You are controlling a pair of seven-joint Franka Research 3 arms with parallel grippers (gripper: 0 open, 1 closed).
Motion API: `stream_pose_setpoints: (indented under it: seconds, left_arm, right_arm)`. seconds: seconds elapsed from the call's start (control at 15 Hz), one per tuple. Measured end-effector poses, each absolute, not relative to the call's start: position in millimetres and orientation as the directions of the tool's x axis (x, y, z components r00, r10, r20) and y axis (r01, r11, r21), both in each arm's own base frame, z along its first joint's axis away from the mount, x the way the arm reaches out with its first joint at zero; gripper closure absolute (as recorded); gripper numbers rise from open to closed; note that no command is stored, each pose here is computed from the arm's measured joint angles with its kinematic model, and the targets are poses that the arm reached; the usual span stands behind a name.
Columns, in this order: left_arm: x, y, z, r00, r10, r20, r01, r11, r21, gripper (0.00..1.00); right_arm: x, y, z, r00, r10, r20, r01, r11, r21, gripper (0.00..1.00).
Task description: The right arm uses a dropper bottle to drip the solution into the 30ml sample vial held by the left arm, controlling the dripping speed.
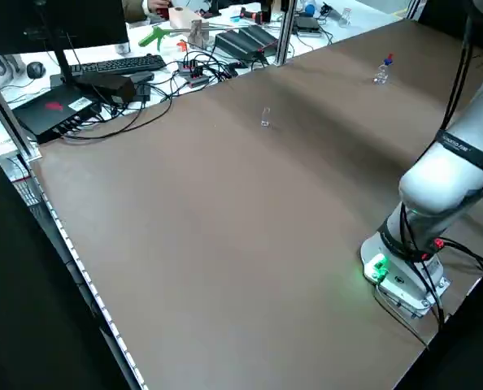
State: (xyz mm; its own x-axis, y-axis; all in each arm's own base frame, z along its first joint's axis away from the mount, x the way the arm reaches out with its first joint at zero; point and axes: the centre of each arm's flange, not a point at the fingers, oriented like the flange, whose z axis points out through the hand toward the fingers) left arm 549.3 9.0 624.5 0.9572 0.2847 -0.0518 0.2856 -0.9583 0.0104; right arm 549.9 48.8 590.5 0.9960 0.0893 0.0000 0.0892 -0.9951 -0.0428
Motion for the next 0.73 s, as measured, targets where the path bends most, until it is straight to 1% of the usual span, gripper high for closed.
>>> stream_pose_setpoints:
  seconds: [0.07,0.33,0.73]
  left_arm:
    - [557.4,-20.6,607.9,0.967,0.243,-0.076,0.244,-0.970,-0.001,0.00]
    - [574.9,-53.9,580.2,0.977,0.195,-0.083,0.195,-0.981,-0.007,0.01]
    - [580.0,-70.8,566.6,0.980,0.175,-0.097,0.174,-0.985,-0.016,0.00]
  right_arm:
    - [549.8,47.3,589.7,0.996,0.087,-0.002,0.087,-0.995,-0.043,0.00]
    - [549.6,47.4,589.9,0.995,0.096,-0.002,0.095,-0.995,-0.042,0.00]
    - [549.3,48.8,590.3,0.995,0.102,0.000,0.102,-0.994,-0.042,0.00]
